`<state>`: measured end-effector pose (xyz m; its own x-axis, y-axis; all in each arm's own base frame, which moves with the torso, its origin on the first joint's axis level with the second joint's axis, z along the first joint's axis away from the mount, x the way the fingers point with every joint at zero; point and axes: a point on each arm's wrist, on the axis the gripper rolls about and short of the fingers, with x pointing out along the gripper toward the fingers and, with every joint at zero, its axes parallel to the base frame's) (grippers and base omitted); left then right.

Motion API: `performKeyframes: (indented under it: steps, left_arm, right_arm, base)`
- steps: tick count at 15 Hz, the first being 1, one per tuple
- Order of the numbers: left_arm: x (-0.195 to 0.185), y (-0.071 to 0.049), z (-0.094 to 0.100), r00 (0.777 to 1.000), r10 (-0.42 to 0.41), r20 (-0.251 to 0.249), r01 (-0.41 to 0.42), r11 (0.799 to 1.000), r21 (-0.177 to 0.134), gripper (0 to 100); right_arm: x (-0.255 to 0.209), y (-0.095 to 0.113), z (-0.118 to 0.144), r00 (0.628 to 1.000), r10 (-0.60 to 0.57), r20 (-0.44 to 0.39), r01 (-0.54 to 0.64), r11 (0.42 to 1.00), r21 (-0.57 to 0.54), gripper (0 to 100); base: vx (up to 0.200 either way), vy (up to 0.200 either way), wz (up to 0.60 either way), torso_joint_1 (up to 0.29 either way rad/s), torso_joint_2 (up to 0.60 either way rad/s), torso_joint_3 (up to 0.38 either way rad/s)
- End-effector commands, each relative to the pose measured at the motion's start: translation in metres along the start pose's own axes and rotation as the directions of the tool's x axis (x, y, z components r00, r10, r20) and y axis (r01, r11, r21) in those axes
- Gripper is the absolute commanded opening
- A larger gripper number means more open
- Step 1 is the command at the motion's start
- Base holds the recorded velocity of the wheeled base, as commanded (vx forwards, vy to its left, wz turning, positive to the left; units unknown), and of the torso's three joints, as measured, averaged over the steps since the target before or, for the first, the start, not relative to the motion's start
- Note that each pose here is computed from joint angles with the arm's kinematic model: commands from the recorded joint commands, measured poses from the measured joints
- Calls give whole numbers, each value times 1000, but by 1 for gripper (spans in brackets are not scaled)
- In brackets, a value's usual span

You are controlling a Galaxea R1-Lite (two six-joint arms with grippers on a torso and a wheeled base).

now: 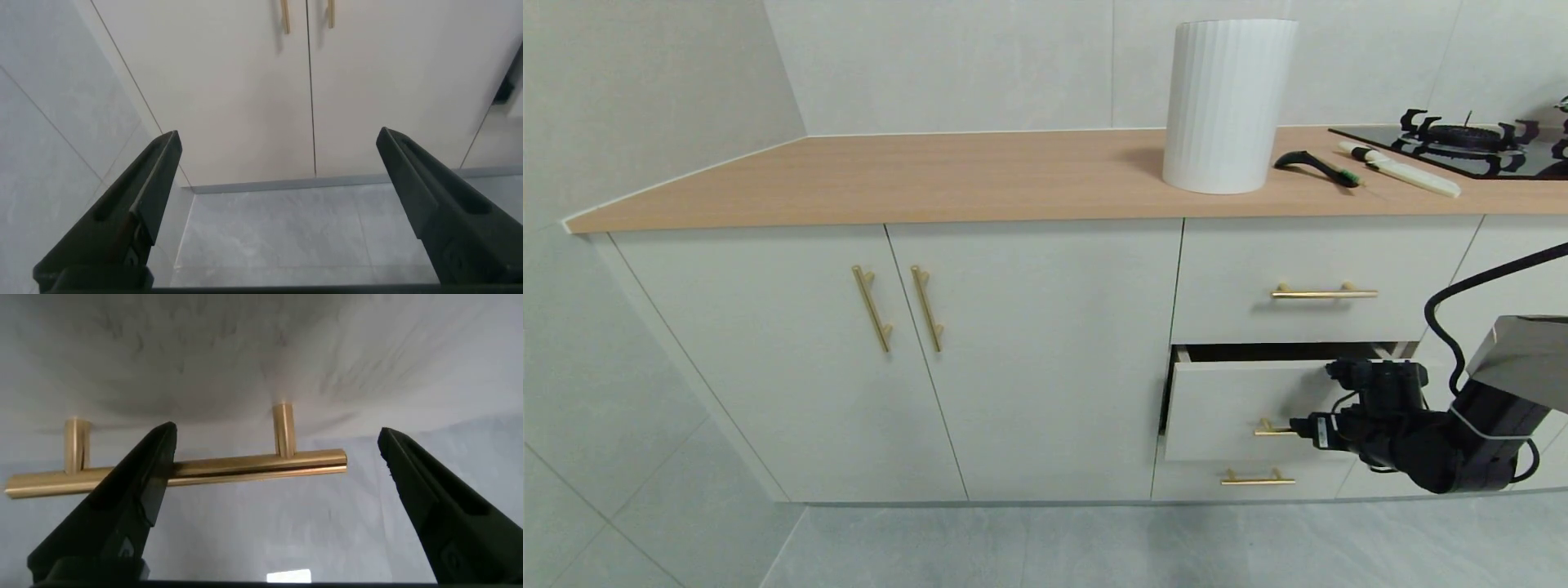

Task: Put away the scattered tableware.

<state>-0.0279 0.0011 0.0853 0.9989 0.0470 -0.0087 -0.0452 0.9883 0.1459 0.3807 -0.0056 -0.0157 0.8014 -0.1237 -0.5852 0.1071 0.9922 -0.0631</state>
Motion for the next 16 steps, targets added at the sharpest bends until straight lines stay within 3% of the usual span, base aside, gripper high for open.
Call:
performKeyframes:
  steps: [1,6,12,16]
  left_arm:
    - [0,0,0,1000,0,-1,0,1000,0,100]
    - [0,0,0,1000,0,-1,0,1000,0,100]
    - [0,0,0,1000,1,1,-1,1000,0,100]
    - [0,0,0,1000,0,-1,0,1000,0,100]
  right_arm:
    - [-57,-4,38,992,48,119,-50,999,9,100]
    - [-163,-1,90,953,240,184,-237,971,-35,100]
    - [-131,9,83,959,248,139,-245,969,-40,100]
    - [-78,28,57,969,213,125,-208,977,-56,100]
  base:
    - [0,0,0,0,0,0]
    - [0,0,0,0,0,0]
    - [0,0,0,0,0,0]
    - [0,0,0,0,0,0]
